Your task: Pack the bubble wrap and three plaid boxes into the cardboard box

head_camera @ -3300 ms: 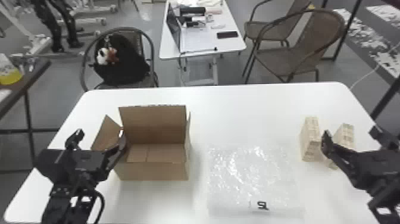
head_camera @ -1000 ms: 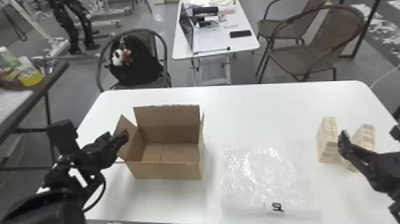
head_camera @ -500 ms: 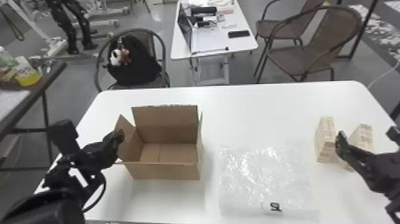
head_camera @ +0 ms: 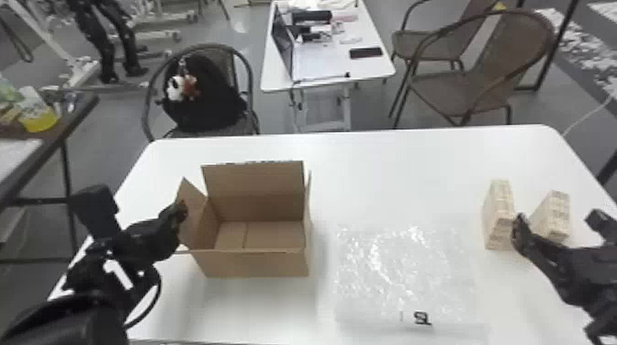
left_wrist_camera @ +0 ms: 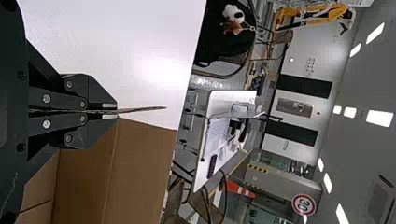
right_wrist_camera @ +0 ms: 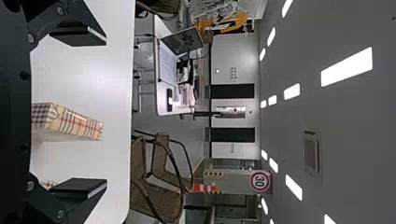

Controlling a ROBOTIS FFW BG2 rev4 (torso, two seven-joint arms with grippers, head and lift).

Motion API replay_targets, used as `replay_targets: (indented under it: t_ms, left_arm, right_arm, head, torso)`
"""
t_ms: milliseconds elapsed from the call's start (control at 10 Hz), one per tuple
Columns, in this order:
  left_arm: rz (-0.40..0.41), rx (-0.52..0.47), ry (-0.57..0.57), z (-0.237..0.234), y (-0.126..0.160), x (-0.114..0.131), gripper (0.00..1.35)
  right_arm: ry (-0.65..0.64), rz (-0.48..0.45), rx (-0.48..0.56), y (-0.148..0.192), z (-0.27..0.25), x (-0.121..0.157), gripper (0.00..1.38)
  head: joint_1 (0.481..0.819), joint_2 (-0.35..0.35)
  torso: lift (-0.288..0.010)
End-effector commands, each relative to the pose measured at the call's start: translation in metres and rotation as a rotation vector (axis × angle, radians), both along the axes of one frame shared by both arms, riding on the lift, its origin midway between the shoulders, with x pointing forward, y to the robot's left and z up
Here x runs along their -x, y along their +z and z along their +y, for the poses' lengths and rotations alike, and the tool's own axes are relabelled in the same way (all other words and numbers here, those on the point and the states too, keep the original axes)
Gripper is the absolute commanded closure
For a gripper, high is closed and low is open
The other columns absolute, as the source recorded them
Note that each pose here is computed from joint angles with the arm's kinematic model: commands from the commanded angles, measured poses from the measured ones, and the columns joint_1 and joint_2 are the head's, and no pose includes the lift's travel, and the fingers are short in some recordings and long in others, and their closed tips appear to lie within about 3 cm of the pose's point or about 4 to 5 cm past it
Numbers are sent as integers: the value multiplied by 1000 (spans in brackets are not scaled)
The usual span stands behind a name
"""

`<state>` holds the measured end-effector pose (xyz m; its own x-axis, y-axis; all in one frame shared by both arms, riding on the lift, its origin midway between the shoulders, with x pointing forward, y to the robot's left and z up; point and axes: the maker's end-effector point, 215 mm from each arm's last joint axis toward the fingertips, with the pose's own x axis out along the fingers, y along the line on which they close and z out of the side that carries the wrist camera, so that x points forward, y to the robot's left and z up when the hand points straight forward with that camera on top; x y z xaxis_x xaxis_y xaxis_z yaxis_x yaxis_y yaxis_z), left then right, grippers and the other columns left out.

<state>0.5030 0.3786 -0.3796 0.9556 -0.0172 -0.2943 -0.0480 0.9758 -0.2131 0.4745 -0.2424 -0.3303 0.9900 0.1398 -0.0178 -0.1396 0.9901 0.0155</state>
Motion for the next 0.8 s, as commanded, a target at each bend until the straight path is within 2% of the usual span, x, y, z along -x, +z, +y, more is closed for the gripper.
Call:
replay_targets:
  t_ms: [0, 100, 300, 400, 600, 700]
  left_arm:
    - [2, 3, 3, 0, -2, 1, 1214]
    - [0, 4, 1, -1, -1, 1, 1214]
    - [3, -4, -1, -2, -1, 0, 1214]
    - [5, -9, -4, -4, -2, -1, 1214]
    - [10, -18, -13, -9, -3, -2, 1214]
    - [13, -18, -13, -9, -5, -2, 1214]
  right_arm:
    - [10, 46, -69, -33, 7, -6, 214]
    - [47, 53, -90, -38, 24, -13, 214]
    - [134, 148, -63, -45, 68, -21, 214]
    - [104, 204, -33, -47, 75, -20, 214]
    - [5, 383, 86, -67, 64, -17, 214]
    - [39, 421, 68, -78, 74, -22, 214]
  head:
    - [695, 154]
    - [695, 156]
    - [695, 184]
    - [695, 206]
    - [695, 209]
    - [695, 208]
  torso:
    - [-92]
    - [-92]
    - [-92]
    - [-92]
    - [-92]
    - [-92]
